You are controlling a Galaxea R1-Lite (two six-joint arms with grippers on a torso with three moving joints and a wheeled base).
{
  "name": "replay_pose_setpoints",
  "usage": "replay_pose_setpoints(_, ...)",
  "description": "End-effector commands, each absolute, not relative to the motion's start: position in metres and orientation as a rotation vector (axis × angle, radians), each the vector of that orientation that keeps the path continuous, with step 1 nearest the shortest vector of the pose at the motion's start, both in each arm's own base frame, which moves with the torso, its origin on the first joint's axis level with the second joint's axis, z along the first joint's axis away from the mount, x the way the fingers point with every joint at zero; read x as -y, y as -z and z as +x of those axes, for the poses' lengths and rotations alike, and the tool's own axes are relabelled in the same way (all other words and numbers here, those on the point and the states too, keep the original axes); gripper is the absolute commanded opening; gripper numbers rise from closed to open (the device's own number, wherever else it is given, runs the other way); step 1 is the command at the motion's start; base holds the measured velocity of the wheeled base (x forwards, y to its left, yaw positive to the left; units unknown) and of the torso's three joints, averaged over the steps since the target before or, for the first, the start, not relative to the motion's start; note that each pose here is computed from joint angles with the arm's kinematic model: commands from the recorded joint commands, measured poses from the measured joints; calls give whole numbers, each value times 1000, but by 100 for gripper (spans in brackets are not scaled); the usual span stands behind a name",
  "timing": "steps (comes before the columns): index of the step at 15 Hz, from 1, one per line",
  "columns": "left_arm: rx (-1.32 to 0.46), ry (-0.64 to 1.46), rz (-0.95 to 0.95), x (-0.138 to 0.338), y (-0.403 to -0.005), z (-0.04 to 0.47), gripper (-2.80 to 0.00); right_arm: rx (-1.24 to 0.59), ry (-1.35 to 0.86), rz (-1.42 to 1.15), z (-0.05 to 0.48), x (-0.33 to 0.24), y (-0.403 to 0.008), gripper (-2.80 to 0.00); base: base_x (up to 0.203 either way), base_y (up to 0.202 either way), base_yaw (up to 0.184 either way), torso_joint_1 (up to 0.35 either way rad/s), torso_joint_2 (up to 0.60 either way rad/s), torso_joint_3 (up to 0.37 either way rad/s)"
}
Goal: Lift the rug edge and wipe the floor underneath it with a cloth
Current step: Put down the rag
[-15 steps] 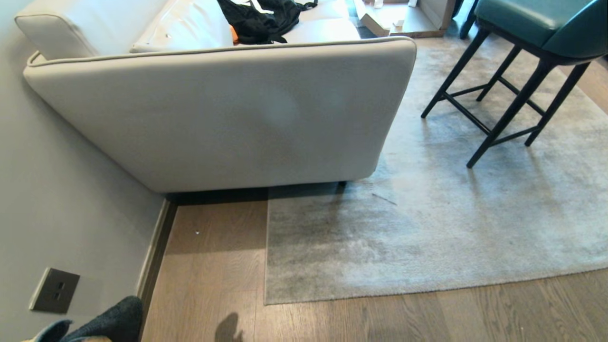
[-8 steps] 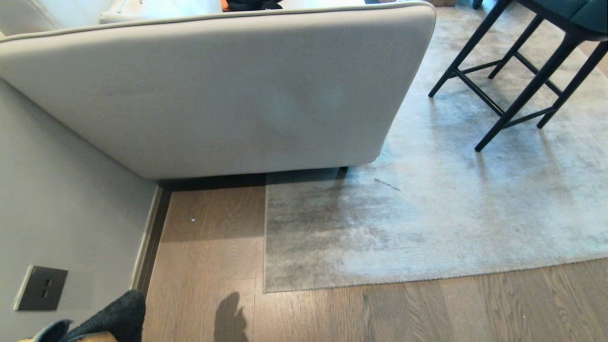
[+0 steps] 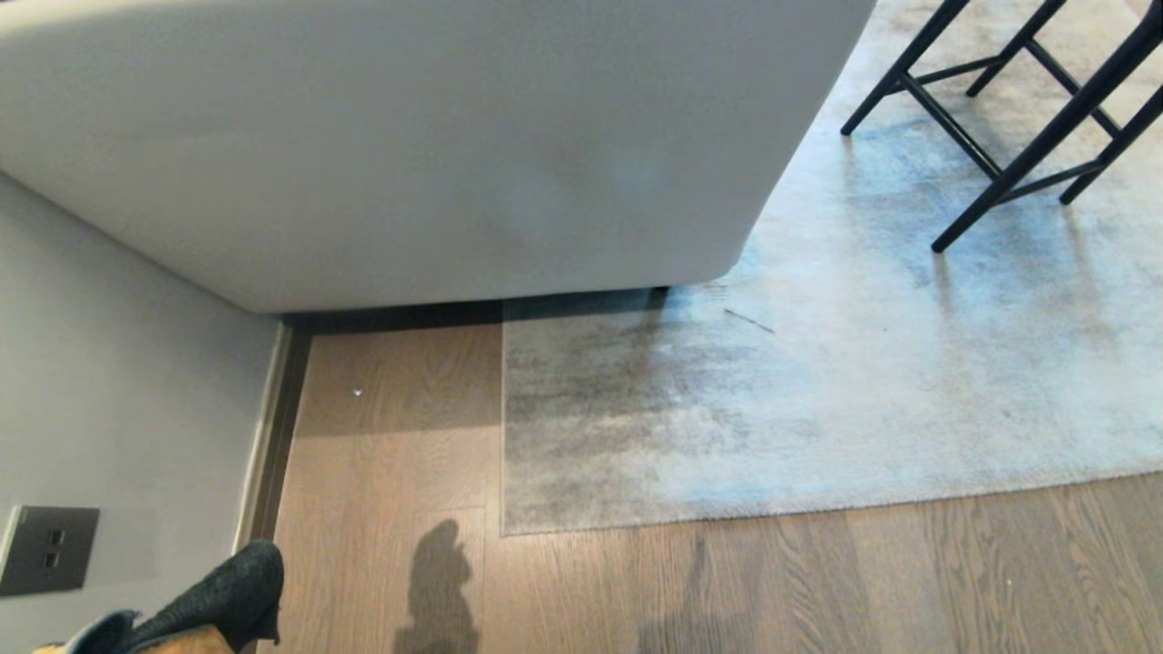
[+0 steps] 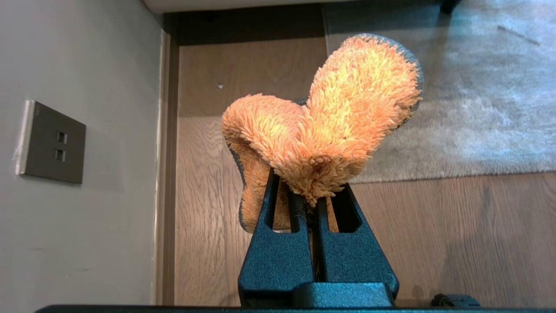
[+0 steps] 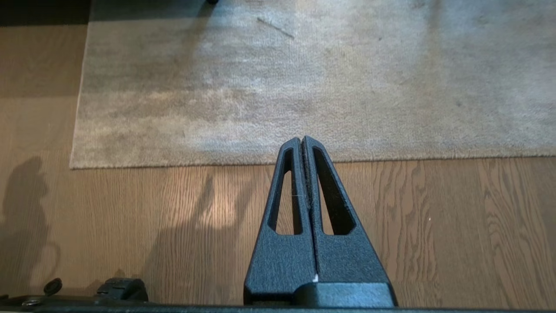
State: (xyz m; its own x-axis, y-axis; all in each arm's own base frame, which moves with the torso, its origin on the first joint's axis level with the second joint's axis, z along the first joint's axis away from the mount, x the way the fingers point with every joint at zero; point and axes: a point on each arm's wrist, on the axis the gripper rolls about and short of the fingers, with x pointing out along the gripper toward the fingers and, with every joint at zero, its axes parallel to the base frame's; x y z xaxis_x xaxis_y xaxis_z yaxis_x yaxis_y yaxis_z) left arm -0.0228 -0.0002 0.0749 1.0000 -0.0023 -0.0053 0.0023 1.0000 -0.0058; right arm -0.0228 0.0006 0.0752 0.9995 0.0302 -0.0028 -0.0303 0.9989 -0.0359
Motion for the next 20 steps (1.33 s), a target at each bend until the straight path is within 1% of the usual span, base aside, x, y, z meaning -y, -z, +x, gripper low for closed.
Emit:
replay_pose_setpoints(1, -6, 3, -6, 0, -75, -23, -280, -4, -32, -37, -23, -1, -75, -280, 0, 0, 0, 5, 10, -201)
replay_pose_setpoints(18, -8, 6, -2, 0, -75, -23, -280, -4, -32, -37, -23, -1, -75, -280, 0, 0, 0, 2, 3, -196)
replay_pose_setpoints(20, -10, 17, 33, 1, -74, -23, -280, -3, -32, -37, -23, -1, -75, -280, 0, 0, 0, 7, 0, -106)
